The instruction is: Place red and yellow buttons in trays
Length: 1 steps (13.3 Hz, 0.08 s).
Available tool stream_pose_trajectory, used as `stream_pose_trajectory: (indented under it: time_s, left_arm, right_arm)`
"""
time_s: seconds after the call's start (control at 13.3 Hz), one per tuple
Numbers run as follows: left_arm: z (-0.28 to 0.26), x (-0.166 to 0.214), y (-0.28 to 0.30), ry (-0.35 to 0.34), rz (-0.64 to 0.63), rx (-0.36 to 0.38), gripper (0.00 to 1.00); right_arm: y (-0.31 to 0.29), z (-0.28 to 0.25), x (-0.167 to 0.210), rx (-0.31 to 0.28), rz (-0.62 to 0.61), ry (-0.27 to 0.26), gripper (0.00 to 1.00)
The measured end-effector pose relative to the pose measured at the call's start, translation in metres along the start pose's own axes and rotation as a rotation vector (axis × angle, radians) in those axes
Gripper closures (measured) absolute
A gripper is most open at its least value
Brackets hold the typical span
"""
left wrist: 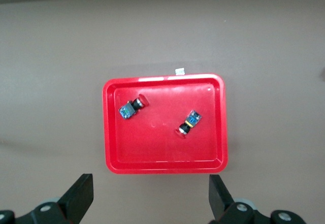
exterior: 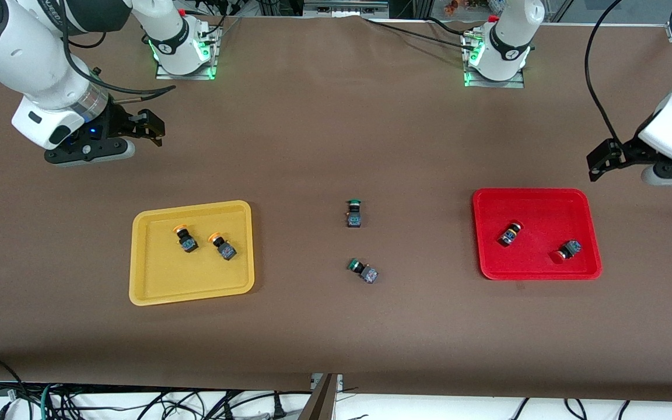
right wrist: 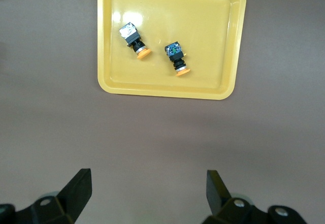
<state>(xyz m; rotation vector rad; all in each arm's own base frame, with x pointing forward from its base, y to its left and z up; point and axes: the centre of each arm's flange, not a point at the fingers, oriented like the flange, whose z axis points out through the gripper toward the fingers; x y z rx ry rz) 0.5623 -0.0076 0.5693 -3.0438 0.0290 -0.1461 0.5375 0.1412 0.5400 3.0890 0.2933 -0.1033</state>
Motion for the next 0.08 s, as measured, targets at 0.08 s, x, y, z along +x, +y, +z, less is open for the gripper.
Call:
stream_pose_trajectory:
  time_s: [0.08]
  left_arm:
    - [0.0018, -0.0069, -0.0011, 0.001, -0.004, 0.001, 0.00]
  right_arm:
    - [-0.0001, 0.0019, 0.0013, 0.000, 0.000, -0.001, 0.00]
